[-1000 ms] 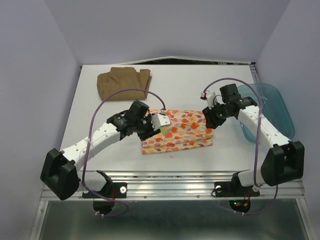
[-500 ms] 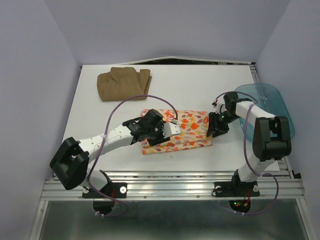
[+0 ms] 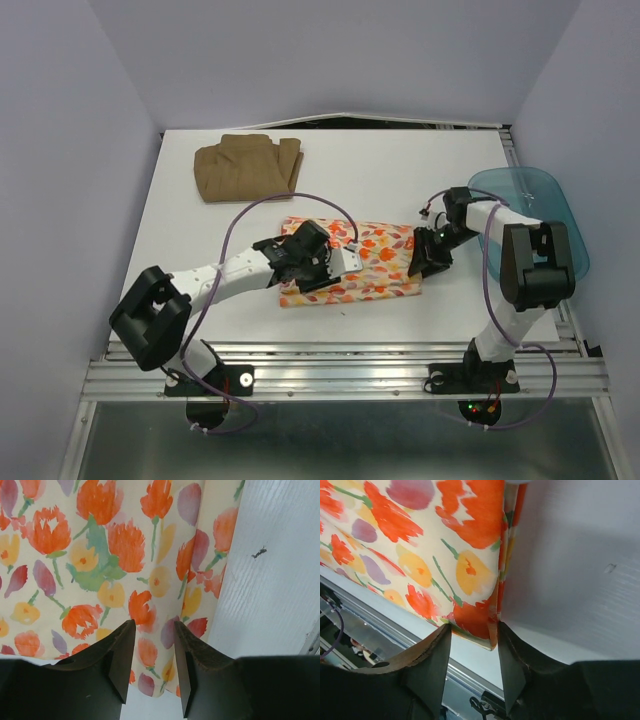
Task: Fold and stack the skirts
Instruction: Fold the skirt
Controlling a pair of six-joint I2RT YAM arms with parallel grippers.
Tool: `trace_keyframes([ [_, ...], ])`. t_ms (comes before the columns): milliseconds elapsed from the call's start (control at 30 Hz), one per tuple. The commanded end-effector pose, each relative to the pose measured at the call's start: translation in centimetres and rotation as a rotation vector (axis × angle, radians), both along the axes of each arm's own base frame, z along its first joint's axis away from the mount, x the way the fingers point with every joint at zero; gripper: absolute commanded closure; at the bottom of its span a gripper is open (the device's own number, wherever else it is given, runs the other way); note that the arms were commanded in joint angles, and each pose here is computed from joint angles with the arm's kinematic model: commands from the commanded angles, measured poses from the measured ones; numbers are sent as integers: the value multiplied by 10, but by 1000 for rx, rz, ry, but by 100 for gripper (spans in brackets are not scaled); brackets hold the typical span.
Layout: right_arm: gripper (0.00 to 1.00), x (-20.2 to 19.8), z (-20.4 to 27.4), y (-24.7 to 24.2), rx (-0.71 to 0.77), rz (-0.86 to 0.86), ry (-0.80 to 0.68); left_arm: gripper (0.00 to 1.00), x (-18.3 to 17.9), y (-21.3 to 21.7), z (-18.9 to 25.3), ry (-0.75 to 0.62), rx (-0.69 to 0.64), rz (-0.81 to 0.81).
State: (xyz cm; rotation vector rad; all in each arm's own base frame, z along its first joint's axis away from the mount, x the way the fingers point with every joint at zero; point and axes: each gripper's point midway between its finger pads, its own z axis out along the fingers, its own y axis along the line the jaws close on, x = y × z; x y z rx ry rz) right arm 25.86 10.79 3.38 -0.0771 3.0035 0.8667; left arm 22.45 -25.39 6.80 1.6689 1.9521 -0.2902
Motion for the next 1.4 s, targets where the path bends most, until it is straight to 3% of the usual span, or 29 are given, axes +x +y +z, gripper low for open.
trace_keyframes([
  [0,52,23,29,1,4,19,-113,53,-5,7,-7,-1,45,-39],
  [100,54,22,26,0,-3,20,-95,52,-5,13,-16,6,85,-28],
  [267,73,18,20,4,24,27,-65,52,-12,8,-16,50,69,-56],
  [433,81,17,27,10,65,30,-60,50,-16,5,-21,68,76,-78],
  [567,84,16,25,10,68,36,-48,62,-13,7,-30,69,97,-58],
  [600,84,15,24,10,69,38,-43,70,-10,7,-32,63,105,-51],
  [800,86,15,22,9,62,43,-31,93,-7,10,-35,50,126,-35],
  [900,87,15,23,9,64,44,-29,100,-5,10,-28,32,118,-33],
  [1033,93,19,33,10,72,48,-47,100,-2,10,-11,2,99,-27],
  [1367,95,9,51,10,82,73,-62,100,-15,19,25,1,79,-39],
])
